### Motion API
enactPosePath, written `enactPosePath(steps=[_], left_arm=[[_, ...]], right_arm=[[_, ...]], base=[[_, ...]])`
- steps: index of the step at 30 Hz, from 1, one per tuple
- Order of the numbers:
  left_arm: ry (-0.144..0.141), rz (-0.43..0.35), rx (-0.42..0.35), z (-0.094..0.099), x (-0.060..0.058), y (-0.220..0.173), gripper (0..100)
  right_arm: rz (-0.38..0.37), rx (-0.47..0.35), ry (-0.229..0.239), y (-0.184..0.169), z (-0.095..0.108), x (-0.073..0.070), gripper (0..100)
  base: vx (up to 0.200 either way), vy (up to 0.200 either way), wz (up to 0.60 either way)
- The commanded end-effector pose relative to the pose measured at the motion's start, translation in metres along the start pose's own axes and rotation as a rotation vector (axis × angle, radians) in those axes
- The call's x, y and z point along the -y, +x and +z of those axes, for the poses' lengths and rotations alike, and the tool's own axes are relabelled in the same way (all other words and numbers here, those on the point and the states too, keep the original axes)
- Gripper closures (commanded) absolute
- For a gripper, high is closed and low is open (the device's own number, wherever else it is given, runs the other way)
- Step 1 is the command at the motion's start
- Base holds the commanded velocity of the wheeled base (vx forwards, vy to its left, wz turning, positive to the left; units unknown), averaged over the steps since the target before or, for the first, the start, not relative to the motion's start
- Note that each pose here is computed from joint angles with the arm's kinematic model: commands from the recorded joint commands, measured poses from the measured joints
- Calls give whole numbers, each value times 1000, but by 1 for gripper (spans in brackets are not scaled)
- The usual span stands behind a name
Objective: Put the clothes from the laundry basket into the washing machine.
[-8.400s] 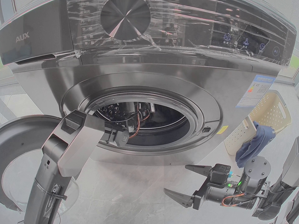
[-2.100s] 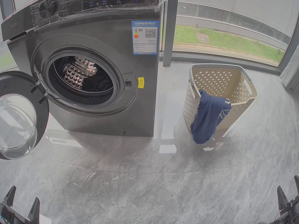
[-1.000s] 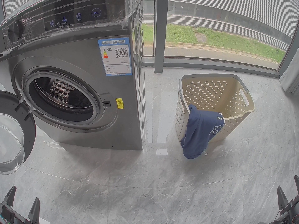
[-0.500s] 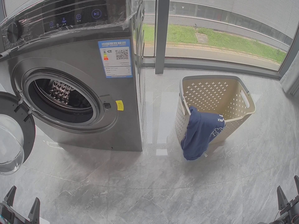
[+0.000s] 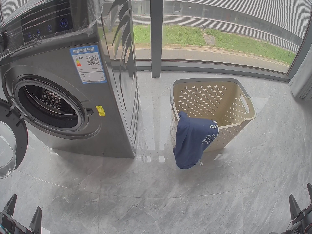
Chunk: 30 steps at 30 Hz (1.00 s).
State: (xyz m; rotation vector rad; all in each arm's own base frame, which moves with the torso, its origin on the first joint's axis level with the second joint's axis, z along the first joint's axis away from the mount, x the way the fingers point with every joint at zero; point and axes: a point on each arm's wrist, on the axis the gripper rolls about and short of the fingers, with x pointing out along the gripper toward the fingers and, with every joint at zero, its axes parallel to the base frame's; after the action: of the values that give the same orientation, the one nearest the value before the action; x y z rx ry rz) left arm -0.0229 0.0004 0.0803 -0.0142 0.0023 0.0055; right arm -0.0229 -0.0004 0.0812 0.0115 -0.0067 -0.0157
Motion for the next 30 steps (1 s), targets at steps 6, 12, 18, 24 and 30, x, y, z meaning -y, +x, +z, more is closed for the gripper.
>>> enactPosePath(steps=[6,12,18,24,30], left_arm=[[4,1,-4,-4,0,0,0],[-7,1,-4,-4,0,0,0],[-1,1,-4,-4,0,0,0],[2,-2,-4,-4,0,0,0],[-3,-2,-4,-4,0,0,0]], right_arm=[[0,-5,1,0,-5,0,0],[0,-4,-1,0,-5,0,0],[0,-5,1,0,-5,0,0],[0,-5,-1,0,-5,0,0],[0,-4,-2,0,-5,0,0]], base=[[0,0,0],[0,-167,0],[0,-133,0],[0,0,0],[67,0,0]])
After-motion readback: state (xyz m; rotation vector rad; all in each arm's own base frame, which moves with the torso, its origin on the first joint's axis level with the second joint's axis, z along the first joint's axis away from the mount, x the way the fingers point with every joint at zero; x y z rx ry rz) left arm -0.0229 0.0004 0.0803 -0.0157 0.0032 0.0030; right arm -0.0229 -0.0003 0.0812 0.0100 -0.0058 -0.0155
